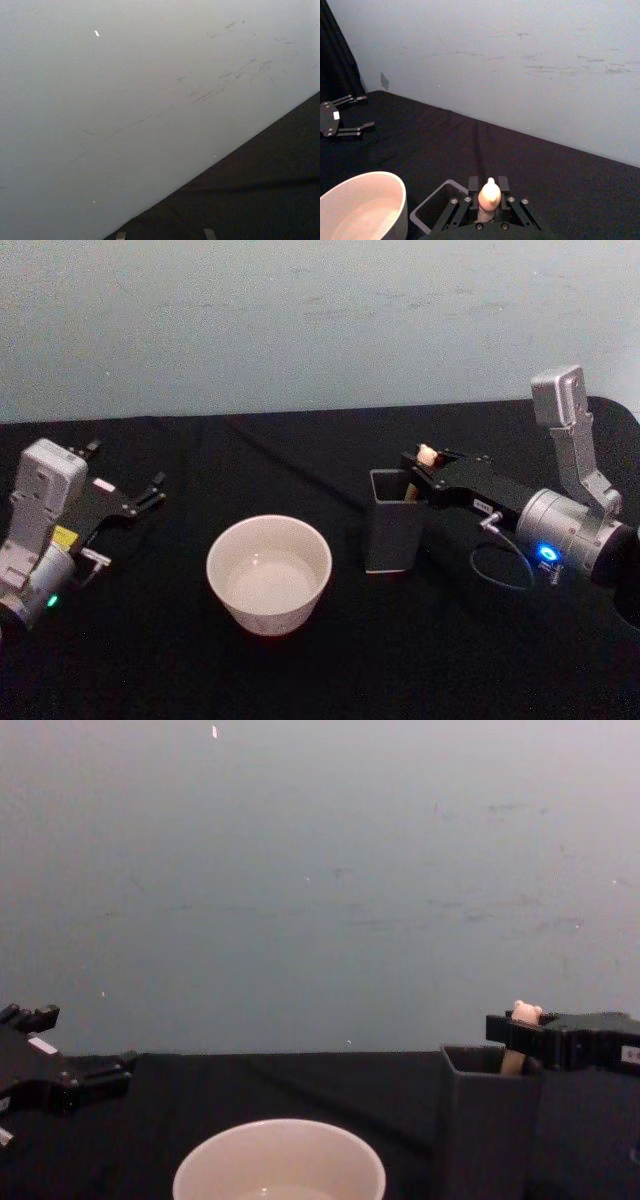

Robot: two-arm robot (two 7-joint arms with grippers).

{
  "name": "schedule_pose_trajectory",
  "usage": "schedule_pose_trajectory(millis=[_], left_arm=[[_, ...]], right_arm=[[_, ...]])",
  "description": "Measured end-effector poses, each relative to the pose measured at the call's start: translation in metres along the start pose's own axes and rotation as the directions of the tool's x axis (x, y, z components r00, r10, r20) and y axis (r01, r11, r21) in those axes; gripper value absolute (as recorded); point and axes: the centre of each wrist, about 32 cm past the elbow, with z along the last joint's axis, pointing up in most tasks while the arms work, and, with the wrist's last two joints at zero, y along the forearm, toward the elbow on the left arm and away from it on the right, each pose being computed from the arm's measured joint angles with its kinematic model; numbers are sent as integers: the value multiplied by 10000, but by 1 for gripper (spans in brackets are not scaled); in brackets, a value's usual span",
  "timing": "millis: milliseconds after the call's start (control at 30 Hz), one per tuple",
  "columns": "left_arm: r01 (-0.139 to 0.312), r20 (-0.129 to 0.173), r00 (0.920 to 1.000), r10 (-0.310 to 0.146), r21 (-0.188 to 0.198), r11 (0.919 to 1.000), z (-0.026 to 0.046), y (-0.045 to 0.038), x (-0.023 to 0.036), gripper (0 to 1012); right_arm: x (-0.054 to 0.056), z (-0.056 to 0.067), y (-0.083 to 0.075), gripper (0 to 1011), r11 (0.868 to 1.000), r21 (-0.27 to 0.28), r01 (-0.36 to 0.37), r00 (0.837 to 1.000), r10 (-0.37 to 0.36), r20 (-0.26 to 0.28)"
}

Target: Pick up the stirring spoon with one hand, stir inside the cup, then place it back in its original position.

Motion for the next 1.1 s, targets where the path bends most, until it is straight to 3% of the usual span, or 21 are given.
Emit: schedule_pose_trajectory(millis=[67, 767, 1100], left_arm=[[0, 0, 10000, 0, 1, 10000, 0, 0, 0, 1001], [0, 1, 10000, 0, 0, 10000, 0, 0, 0, 1002], [0, 0, 10000, 0, 0, 10000, 0, 0, 0, 1001]], right_arm=[[0, 0, 0, 218, 10000, 2, -2, 10000, 2, 0], [-5, 30, 22, 215, 10000, -79, 46, 9999, -47, -111], [57, 251, -6, 215, 9996, 22, -277, 9928, 278, -1168]])
